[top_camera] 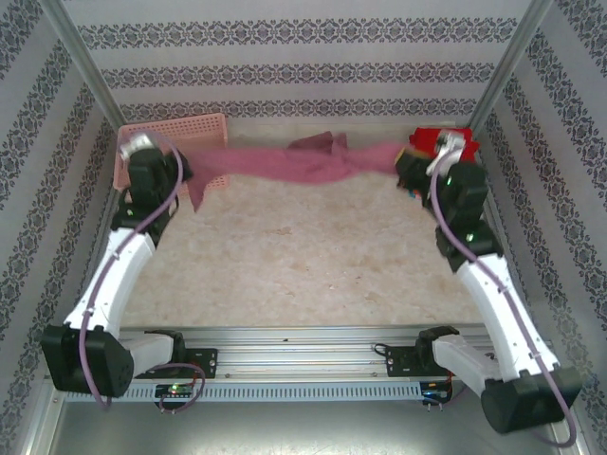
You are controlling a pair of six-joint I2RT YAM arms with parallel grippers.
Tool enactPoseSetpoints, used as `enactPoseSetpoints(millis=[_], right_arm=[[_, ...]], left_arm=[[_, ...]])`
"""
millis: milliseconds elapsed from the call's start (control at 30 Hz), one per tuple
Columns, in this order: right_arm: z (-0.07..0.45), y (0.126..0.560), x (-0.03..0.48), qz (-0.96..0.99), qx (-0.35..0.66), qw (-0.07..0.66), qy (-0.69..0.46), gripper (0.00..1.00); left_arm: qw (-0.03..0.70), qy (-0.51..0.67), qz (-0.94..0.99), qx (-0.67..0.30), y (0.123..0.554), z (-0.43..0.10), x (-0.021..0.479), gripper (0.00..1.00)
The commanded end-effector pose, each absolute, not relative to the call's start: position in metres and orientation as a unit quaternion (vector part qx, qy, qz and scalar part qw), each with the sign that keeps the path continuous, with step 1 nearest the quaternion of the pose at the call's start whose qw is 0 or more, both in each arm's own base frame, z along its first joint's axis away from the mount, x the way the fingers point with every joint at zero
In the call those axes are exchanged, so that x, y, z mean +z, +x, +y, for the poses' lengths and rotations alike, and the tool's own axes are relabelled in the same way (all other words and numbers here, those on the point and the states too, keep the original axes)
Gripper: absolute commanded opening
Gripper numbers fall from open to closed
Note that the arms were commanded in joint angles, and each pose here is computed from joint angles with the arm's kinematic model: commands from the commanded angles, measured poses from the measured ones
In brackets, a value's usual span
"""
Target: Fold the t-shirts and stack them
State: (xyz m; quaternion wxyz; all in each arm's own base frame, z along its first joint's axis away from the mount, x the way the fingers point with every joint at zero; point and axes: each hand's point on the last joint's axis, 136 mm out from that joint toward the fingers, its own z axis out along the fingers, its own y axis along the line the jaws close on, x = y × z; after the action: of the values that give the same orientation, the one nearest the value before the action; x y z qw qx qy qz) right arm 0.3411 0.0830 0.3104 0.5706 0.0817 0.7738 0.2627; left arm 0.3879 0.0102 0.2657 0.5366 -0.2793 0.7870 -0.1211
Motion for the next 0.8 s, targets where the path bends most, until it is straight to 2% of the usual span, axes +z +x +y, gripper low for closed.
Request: enactPoseSetpoints(millis=[0, 33, 67, 133, 267, 400, 567, 767], right_arm=[[0.089, 0.311, 0.216, 0.82, 0.287, 0.478, 0.128, 0.5], [0.087, 0.301, 0.191, 0.832, 0.281, 0.457, 0.14, 0.61], [0.085, 0.294, 0.176, 0.841, 0.275, 0.444, 0.145, 0.67], [0.083, 0.285, 0.157, 0.854, 0.259, 0.428, 0.141, 0.76], [0.083, 0.291, 0.145, 0.876, 0.213, 0.419, 0.109, 0.8], [0.106, 0.315, 0.142, 0.892, 0.181, 0.411, 0.047, 0.81], [0.164, 0.35, 0.143, 0.902, 0.16, 0.396, -0.056, 0.81], [0.25, 0.389, 0.125, 0.904, 0.159, 0.36, -0.167, 0.76]], left_arm=[[0.477, -0.317, 0.805, -0.159, 0.357, 0.001, 0.203, 0.6], [0.456, -0.321, 0.816, -0.152, 0.346, 0.001, 0.182, 0.74], [0.44, -0.323, 0.826, -0.143, 0.337, 0.001, 0.166, 0.84], [0.418, -0.325, 0.84, -0.119, 0.323, 0.006, 0.144, 0.99], [0.414, -0.325, 0.844, -0.1, 0.327, 0.01, 0.138, 1.0], [0.416, -0.296, 0.855, -0.095, 0.352, -0.009, 0.145, 1.0], [0.394, -0.275, 0.871, -0.101, 0.373, -0.036, 0.135, 1.0], [0.372, -0.286, 0.879, -0.083, 0.363, -0.031, 0.114, 1.0]])
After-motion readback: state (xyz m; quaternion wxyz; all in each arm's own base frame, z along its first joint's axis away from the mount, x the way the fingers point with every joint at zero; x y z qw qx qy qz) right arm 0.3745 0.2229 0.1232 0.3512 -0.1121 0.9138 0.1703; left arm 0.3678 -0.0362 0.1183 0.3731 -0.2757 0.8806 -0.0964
